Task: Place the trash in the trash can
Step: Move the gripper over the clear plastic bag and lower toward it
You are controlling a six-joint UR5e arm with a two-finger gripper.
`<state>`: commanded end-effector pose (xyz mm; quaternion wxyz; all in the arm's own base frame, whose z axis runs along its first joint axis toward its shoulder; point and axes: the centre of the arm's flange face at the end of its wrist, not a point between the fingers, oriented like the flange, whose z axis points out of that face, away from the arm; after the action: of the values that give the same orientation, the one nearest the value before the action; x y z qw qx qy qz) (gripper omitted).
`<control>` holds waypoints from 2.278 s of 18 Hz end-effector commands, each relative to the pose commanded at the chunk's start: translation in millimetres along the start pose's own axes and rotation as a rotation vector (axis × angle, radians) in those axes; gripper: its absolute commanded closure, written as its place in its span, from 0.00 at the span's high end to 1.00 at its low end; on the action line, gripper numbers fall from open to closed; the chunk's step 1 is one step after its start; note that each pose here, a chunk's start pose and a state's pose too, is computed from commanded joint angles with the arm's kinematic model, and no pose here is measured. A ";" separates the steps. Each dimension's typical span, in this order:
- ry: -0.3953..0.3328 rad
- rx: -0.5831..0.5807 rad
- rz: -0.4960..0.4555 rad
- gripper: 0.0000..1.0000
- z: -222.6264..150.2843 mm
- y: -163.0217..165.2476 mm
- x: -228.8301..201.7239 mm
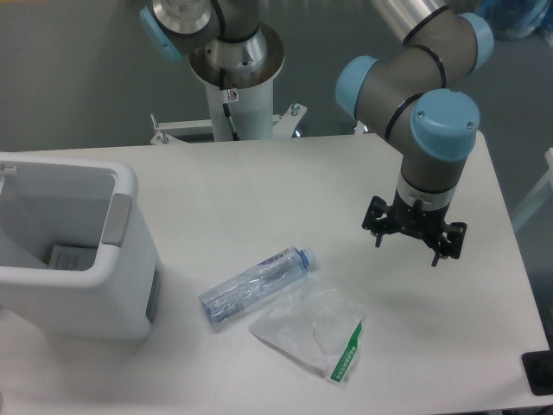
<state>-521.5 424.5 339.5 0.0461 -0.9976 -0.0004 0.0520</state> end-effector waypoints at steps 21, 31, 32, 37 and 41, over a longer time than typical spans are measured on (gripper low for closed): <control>0.026 0.014 -0.122 1.00 58.6 -51.8 19.2; 0.072 -0.010 -0.174 1.00 110.0 -121.8 62.4; 0.074 -0.013 -0.183 1.00 112.3 -121.7 62.5; 0.094 -0.036 -0.213 1.00 127.3 -132.8 82.8; 0.099 -0.049 -0.210 1.00 134.8 -139.6 94.1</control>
<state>-441.4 576.5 209.0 0.0270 -0.9942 -0.1037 -0.0023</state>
